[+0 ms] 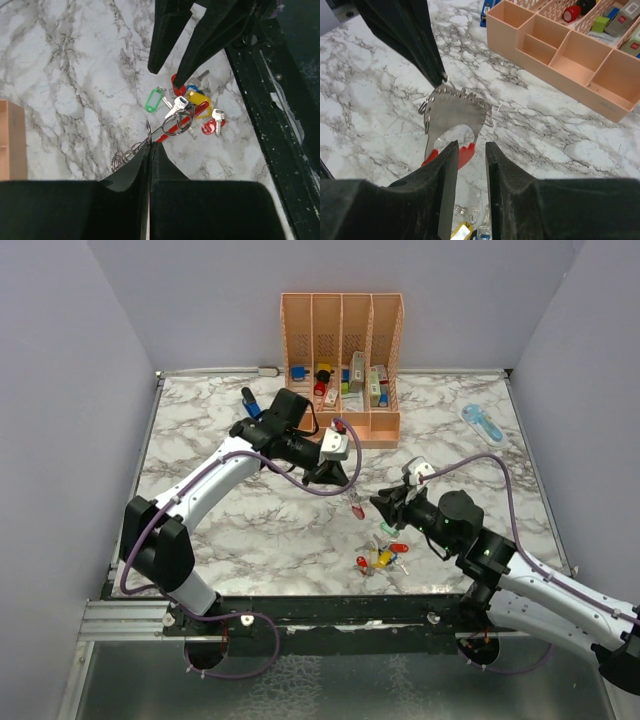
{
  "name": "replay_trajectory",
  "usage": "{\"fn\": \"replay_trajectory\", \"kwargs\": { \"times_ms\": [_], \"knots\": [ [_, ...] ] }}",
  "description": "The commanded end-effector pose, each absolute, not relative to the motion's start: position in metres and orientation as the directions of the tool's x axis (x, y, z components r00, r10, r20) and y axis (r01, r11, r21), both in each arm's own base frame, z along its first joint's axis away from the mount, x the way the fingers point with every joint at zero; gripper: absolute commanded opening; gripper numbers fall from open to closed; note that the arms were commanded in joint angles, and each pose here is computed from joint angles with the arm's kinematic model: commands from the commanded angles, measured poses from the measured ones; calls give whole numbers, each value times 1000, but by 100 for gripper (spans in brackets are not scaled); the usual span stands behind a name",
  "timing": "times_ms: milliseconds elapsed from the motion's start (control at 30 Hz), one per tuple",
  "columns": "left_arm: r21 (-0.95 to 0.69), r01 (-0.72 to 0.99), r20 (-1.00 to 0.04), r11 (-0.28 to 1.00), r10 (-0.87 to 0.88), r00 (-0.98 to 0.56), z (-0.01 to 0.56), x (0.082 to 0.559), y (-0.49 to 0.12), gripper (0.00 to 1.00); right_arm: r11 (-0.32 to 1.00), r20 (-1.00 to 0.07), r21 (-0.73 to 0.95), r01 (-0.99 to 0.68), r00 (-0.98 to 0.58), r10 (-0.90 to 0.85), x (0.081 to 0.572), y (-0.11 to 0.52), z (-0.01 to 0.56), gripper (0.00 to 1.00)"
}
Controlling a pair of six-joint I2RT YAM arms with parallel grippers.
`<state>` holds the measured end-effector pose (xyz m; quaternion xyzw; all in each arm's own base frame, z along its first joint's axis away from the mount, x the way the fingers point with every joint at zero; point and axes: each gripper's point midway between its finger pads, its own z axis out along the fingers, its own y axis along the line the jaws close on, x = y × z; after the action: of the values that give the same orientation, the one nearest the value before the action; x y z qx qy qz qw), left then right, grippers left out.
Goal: Put the keys on the keyring
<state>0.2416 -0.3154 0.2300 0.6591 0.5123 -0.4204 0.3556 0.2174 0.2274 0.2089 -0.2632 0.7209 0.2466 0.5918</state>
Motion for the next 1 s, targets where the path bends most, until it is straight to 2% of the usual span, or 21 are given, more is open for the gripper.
{"fn": "replay_trajectory", "kwargs": {
  "times_ms": [0, 200, 600, 967],
  "knots": [
    [-4, 957, -959, -292, 272, 79, 249, 220, -317, 0, 747, -999, 23, -664, -50, -14, 223, 228, 244, 27],
    [-31, 947, -973, -319, 226, 44, 249, 209, -314, 0, 727, -1000, 0, -686, -18, -17, 223, 234, 253, 26],
    [-77, 943, -982, -324, 190, -15, 244, 205, -317, 0, 588, -1000, 11, -809, -26, -17, 207, 266, 261, 26],
    [-100, 940, -982, -326, 182, -41, 247, 208, -321, 0, 582, -998, -11, -813, -26, -56, 206, 265, 250, 30]
  ]
}}
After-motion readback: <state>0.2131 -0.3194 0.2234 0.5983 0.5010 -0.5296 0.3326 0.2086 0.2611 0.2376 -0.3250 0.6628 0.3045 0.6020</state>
